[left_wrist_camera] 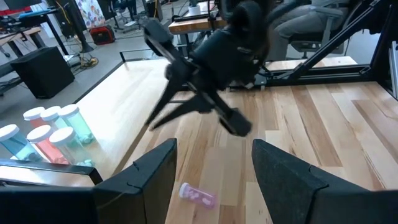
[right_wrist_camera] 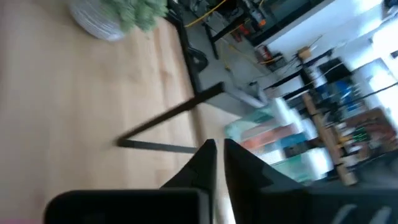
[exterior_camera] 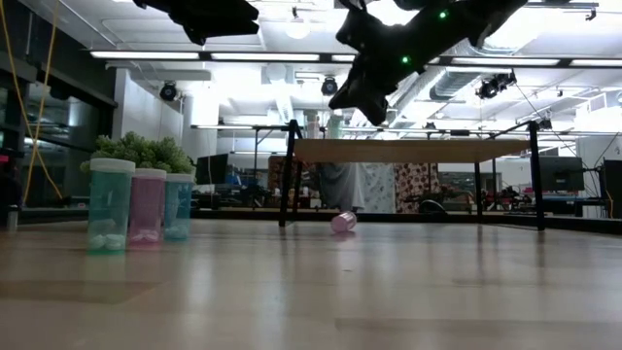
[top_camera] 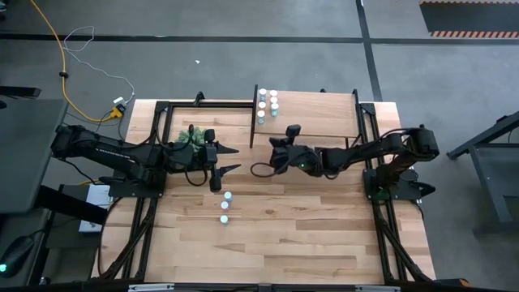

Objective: Pick and place medicine bottles onto shelf by color
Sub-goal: Put the transparent pink medicine bottle on the shelf

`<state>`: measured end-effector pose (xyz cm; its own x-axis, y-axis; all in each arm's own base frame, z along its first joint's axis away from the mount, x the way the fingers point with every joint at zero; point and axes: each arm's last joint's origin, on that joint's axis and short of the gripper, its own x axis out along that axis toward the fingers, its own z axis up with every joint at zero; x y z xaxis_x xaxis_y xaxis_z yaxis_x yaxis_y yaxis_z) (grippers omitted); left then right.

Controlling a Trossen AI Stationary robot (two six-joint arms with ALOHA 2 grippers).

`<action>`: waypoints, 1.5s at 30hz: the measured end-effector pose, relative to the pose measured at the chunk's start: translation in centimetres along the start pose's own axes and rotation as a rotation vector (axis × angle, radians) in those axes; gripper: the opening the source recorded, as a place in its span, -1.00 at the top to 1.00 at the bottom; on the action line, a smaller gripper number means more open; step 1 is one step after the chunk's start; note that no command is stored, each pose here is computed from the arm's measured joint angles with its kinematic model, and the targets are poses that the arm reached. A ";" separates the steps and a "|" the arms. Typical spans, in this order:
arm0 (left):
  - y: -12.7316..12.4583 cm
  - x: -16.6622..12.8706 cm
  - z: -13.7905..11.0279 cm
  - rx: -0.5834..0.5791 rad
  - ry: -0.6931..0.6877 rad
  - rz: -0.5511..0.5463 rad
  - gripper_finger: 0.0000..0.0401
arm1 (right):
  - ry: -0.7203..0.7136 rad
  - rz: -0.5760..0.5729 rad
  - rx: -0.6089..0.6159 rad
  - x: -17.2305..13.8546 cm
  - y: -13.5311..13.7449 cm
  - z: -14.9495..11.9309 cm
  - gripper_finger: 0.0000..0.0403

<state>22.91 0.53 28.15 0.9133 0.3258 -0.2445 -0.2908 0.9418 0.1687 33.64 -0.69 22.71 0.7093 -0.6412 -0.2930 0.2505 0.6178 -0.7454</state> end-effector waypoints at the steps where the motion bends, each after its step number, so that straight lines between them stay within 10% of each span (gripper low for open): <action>1: 0.0 0.0 0.0 0.000 0.000 0.000 0.00 | 0.002 0.014 0.037 -0.2 0.3 0.1 0.86; 9: 0.0 0.0 0.0 0.000 0.000 0.000 0.00 | 0.104 0.287 0.601 -0.9 2.6 -0.8 0.26; 16: 0.0 0.0 0.0 0.000 0.001 0.000 0.00 | 0.285 0.227 1.080 0.6 4.9 -2.4 -0.19; 25: 0.0 0.0 0.0 0.001 0.003 0.000 0.00 | 0.412 -0.067 1.249 3.9 6.8 -6.0 -0.25; 45: 0.0 0.0 0.0 0.000 0.003 0.000 0.00 | 0.429 0.017 1.348 4.1 10.5 -6.3 -0.25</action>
<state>22.90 0.53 28.14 0.9125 0.3258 -0.2472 -0.2905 0.9419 0.1689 35.07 0.28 9.94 0.5276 -0.5651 -0.6343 0.8450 0.4257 0.3237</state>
